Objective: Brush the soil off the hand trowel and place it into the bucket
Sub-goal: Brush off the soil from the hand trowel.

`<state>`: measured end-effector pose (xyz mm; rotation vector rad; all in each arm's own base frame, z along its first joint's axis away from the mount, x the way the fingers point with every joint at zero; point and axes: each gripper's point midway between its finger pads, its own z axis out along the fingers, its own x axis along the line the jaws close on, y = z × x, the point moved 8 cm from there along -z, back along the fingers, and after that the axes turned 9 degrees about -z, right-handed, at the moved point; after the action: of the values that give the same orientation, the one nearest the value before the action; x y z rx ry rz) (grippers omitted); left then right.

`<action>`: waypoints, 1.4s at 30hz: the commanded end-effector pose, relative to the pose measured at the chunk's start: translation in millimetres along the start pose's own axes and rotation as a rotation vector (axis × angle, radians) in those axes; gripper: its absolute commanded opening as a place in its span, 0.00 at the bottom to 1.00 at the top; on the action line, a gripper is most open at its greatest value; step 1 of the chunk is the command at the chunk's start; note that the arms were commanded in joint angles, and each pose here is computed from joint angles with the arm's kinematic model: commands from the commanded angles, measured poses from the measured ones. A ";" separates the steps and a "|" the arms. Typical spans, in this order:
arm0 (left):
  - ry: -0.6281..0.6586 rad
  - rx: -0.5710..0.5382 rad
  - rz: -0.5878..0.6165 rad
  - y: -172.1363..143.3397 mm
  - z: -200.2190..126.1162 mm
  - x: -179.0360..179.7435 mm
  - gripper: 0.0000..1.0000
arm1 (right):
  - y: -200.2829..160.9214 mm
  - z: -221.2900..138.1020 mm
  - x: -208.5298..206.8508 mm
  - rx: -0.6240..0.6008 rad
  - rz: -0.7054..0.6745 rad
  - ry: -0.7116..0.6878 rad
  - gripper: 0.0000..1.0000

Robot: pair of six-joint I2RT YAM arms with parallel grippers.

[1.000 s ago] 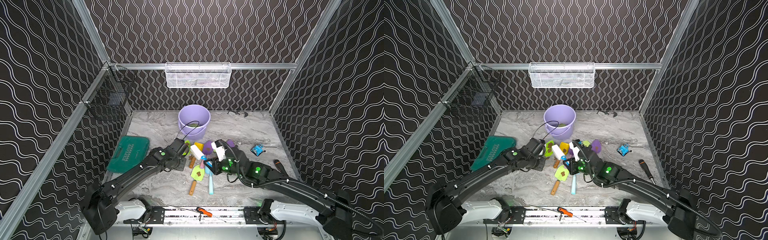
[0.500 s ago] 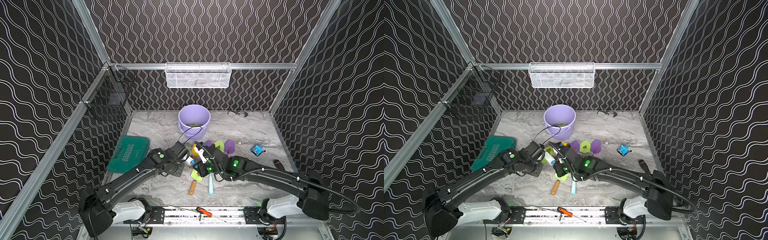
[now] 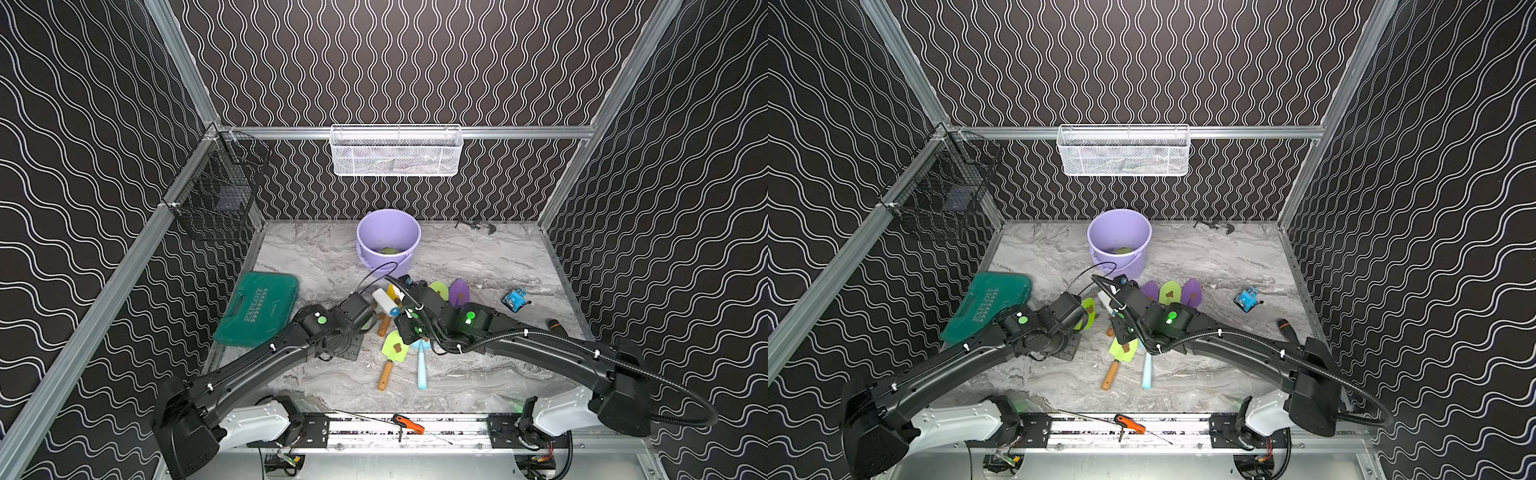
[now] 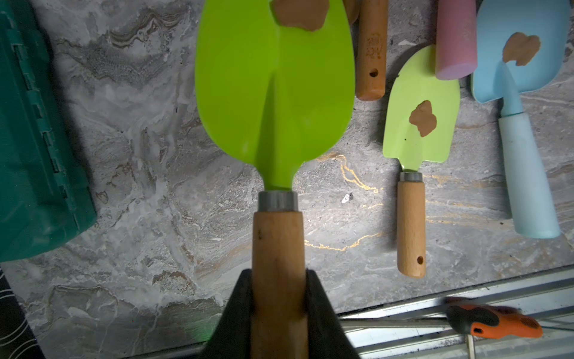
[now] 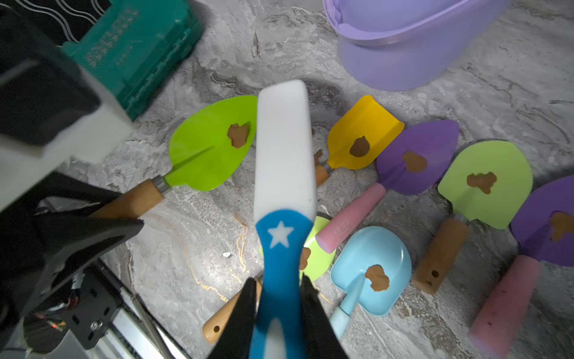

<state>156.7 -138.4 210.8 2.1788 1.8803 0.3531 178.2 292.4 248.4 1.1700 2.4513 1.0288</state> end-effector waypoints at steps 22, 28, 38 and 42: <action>-0.028 0.019 -0.020 -2.8 9.0 -4.6 0.00 | 15.3 32.3 -6.0 -0.055 0.089 0.125 0.00; -0.215 0.055 -0.078 -11.9 24.8 -22.1 0.00 | 20.7 6.2 -31.7 -0.139 0.212 0.235 0.00; -0.870 0.032 -0.277 23.4 3.9 -26.7 0.00 | -10.1 -27.6 -66.6 -0.244 0.401 0.268 0.00; -1.071 0.011 -0.384 44.8 -11.7 0.1 0.00 | -15.4 -43.9 -75.8 -0.341 0.458 0.279 0.00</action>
<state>190.5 -137.4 206.4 1.5083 1.7689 -0.5021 196.2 209.2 248.1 1.5821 2.2159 1.5912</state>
